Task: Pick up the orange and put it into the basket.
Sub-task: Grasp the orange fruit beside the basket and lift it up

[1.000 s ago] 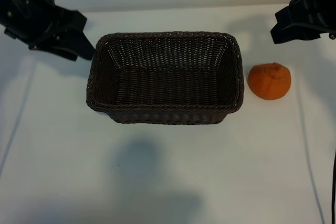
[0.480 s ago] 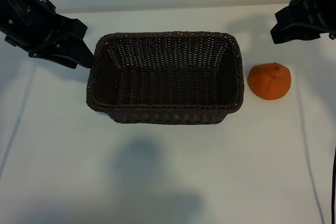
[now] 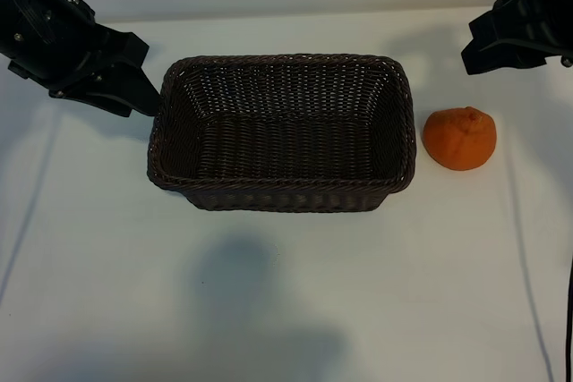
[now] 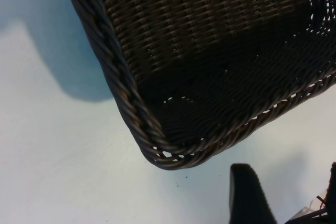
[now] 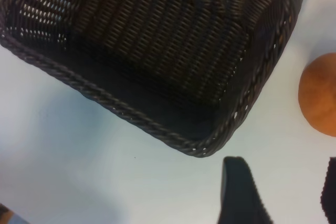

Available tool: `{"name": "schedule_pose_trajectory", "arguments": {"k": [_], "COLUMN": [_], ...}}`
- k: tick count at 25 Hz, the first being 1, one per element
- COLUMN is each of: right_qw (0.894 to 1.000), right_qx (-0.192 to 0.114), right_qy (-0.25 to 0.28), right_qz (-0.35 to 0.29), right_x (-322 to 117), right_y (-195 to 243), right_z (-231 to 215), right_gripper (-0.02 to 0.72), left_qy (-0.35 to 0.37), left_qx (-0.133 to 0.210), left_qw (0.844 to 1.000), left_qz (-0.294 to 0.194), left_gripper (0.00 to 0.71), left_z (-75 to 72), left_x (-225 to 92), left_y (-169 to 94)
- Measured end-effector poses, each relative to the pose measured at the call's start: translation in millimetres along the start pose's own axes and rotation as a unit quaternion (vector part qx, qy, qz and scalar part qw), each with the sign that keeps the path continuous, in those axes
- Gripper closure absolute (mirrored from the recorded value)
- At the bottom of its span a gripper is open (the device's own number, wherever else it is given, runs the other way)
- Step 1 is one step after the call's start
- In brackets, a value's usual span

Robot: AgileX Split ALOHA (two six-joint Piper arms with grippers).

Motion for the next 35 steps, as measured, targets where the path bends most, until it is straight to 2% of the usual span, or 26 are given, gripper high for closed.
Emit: {"name": "schedule_pose_trajectory", "arguments": {"k": [6, 11, 16, 24, 28, 35], "right_qw": [1.000, 1.000, 0.997, 0.991, 0.984, 0.979], "right_qx": [0.000, -0.006, -0.055, -0.122, -0.165, -0.182], "right_qy": [-0.001, -0.030, -0.050, -0.047, -0.033, -0.012], "right_qz": [-0.002, -0.004, -0.004, 0.027, 0.051, 0.092], "right_x": [0.7, 1.2, 5.6, 15.9, 15.5, 8.3], "right_y": [0.0, 0.0, 7.2, 54.6, 77.6, 113.0], "right_z": [-0.1, -1.8, -18.5, -52.7, -73.7, -90.6], "right_gripper": [0.312, 0.344, 0.337, 0.177, 0.149, 0.146], "left_qy": [0.000, 0.003, 0.006, 0.016, 0.018, 0.018], "left_qx": [0.000, 0.000, 0.000, 0.000, 0.000, 0.000], "left_qw": [1.000, 1.000, 1.000, 1.000, 1.000, 1.000], "left_qz": [0.000, 0.000, 0.000, 0.000, 0.000, 0.000], "left_gripper": [0.301, 0.301, 0.301, 0.301, 0.301, 0.301], "left_z": [0.0, 0.0, 0.0, 0.0, 0.0, 0.0], "left_x": [0.0, 0.0, 0.0, 0.0, 0.0, 0.0], "left_y": [0.0, 0.0, 0.0, 0.0, 0.0, 0.0]}}
Point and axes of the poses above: a point on each arm's last joint axis where the gripper is mounted, y pointing out along that axis toward the gripper, z along the wrist's bending axis when the last joint is at zero, x = y × z, the point moved 6 cm from there along y, pointing out along that axis toward the gripper, and after that the axes turned 15 degrees about y, right-handed, at the moved point
